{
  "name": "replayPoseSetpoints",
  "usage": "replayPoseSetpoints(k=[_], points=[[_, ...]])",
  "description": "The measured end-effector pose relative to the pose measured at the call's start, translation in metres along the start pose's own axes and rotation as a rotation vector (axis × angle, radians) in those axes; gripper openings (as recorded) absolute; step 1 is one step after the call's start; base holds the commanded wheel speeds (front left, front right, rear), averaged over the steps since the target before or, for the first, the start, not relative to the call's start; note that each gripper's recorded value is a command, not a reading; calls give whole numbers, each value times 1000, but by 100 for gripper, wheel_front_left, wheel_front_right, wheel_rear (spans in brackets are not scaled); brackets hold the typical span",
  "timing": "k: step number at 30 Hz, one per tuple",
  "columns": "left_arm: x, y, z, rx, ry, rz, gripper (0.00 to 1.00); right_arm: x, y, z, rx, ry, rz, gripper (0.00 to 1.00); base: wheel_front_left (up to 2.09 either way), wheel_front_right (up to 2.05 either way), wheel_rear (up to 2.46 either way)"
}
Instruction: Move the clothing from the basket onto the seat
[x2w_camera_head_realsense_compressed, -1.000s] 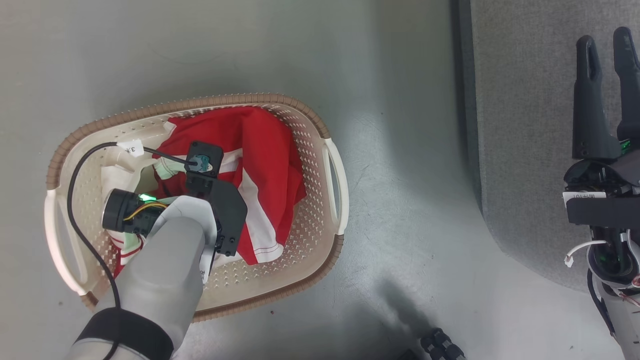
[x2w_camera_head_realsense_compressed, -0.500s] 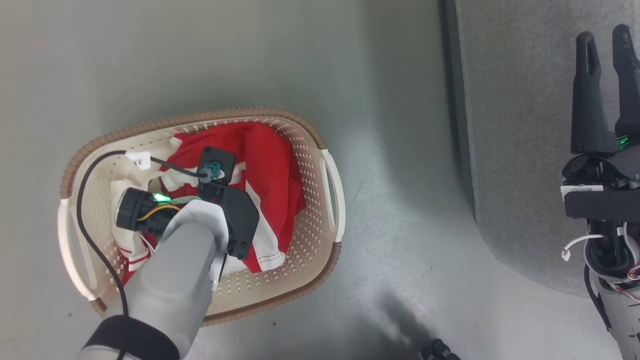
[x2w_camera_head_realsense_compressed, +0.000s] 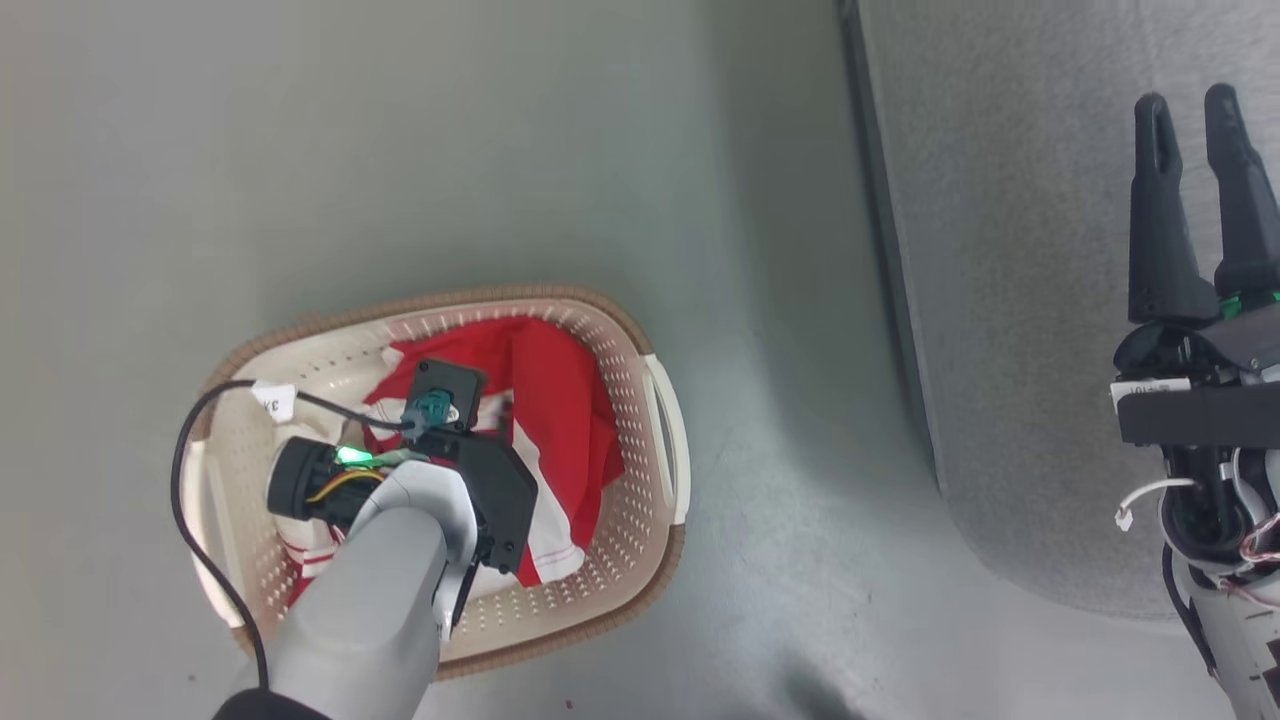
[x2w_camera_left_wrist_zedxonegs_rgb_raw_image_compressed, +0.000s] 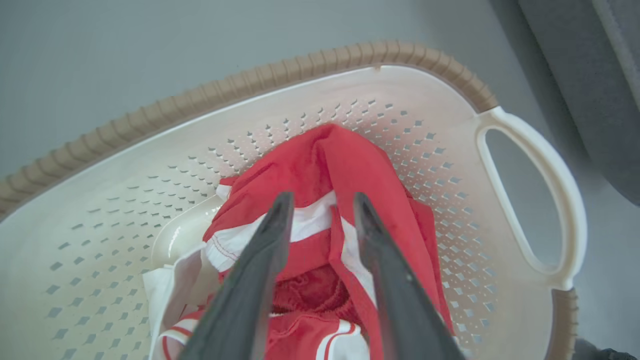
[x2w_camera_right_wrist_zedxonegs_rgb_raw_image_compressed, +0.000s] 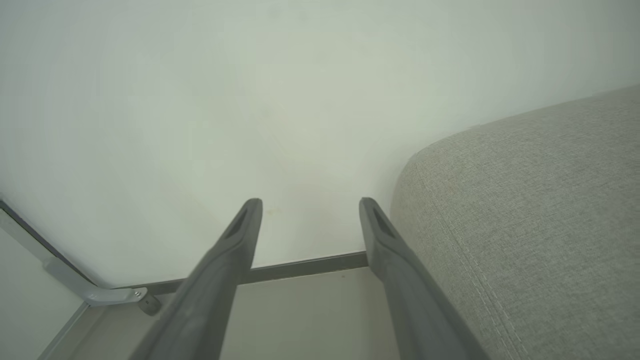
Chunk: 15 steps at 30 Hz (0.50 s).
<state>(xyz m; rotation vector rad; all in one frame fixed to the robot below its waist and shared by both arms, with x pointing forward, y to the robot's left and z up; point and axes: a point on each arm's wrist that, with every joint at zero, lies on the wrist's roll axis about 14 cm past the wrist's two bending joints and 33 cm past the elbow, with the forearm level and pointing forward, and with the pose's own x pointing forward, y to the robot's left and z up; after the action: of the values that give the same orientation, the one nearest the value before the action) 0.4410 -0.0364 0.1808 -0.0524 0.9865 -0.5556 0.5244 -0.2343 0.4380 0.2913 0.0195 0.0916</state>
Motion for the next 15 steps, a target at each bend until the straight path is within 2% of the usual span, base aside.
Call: replayPoseSetpoints(k=[8,15], points=[[-25,-9,30,-1,-129,-12,100,-12,7,20,5,-29,1,100,0,0,0],[-56,-7,55,-47,-255,15,100,-28,13,37,13,-51,-2,100,0,0,0]])
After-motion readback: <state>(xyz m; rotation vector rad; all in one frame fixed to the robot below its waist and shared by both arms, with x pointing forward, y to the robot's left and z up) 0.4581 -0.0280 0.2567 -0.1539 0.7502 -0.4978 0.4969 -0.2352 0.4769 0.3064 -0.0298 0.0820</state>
